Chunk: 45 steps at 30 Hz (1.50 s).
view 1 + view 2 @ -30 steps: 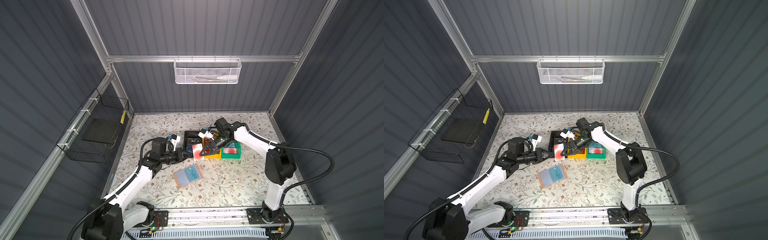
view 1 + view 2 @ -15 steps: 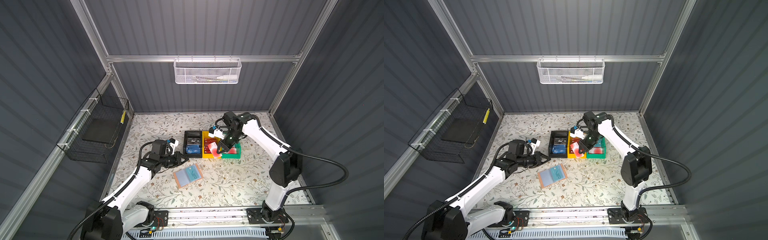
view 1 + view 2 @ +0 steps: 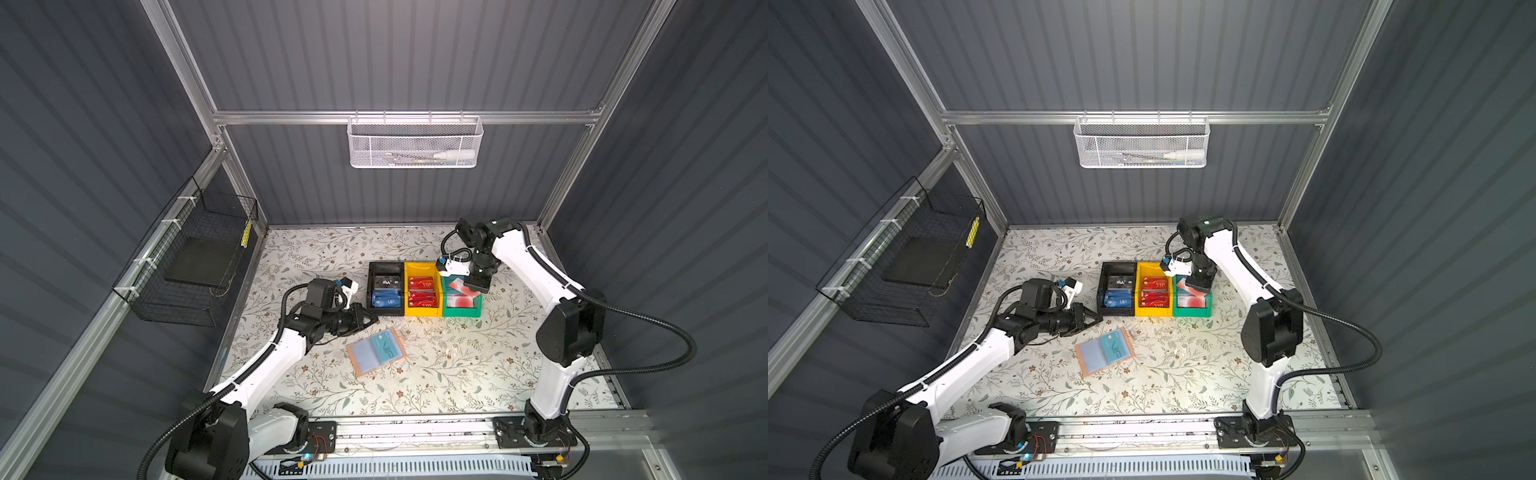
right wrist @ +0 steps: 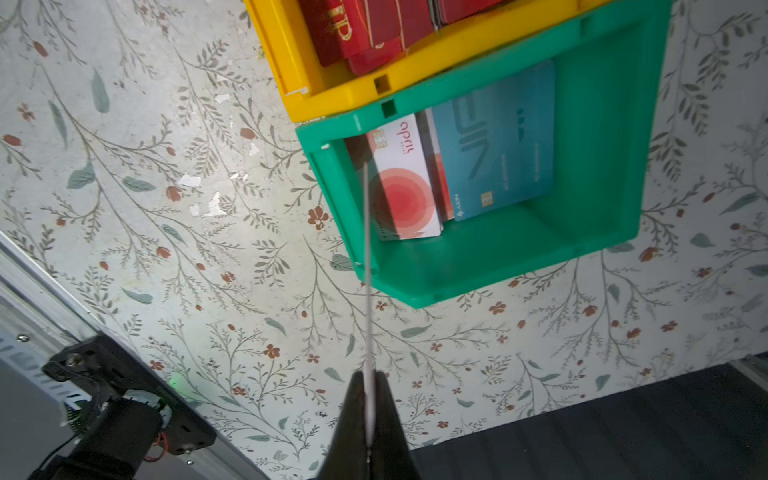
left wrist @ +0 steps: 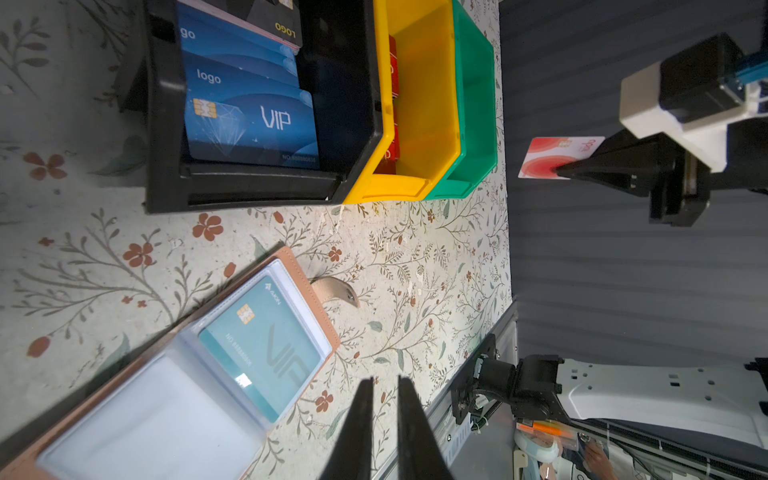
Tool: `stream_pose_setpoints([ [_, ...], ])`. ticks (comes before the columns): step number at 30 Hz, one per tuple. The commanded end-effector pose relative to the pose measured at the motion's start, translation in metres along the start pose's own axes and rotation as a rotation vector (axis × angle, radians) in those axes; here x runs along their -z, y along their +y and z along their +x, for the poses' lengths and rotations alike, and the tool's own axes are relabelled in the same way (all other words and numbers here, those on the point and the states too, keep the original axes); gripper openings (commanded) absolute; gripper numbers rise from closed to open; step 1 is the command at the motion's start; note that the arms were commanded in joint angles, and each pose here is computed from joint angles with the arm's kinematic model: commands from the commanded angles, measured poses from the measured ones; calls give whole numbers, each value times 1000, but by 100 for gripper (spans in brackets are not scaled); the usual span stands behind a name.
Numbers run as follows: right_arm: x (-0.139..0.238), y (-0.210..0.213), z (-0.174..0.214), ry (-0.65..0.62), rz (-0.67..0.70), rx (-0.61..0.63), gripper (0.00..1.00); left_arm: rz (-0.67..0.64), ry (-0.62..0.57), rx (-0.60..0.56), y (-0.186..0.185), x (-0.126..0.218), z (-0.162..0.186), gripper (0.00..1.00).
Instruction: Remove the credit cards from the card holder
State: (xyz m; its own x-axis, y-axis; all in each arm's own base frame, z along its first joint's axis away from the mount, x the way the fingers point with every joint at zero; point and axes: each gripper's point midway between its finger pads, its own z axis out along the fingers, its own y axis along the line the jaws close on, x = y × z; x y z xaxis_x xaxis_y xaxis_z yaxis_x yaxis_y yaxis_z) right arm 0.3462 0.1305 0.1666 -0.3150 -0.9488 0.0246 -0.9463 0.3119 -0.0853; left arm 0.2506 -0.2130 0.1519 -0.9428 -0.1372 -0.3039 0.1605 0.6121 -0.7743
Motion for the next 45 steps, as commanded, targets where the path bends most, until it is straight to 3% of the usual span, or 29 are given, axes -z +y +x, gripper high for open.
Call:
stream_pose_setpoints([
  [1,0,-12,0,31,17,84,0,2,-13,-15,-5,3,-6,14],
  [14,-46,-13,3,109,-36,115,0,-16,3,-8,1,-4,-7,14],
  [45,-102,13,3,164,-165,114,1,-27,12,7,9,-7,-4,14],
])
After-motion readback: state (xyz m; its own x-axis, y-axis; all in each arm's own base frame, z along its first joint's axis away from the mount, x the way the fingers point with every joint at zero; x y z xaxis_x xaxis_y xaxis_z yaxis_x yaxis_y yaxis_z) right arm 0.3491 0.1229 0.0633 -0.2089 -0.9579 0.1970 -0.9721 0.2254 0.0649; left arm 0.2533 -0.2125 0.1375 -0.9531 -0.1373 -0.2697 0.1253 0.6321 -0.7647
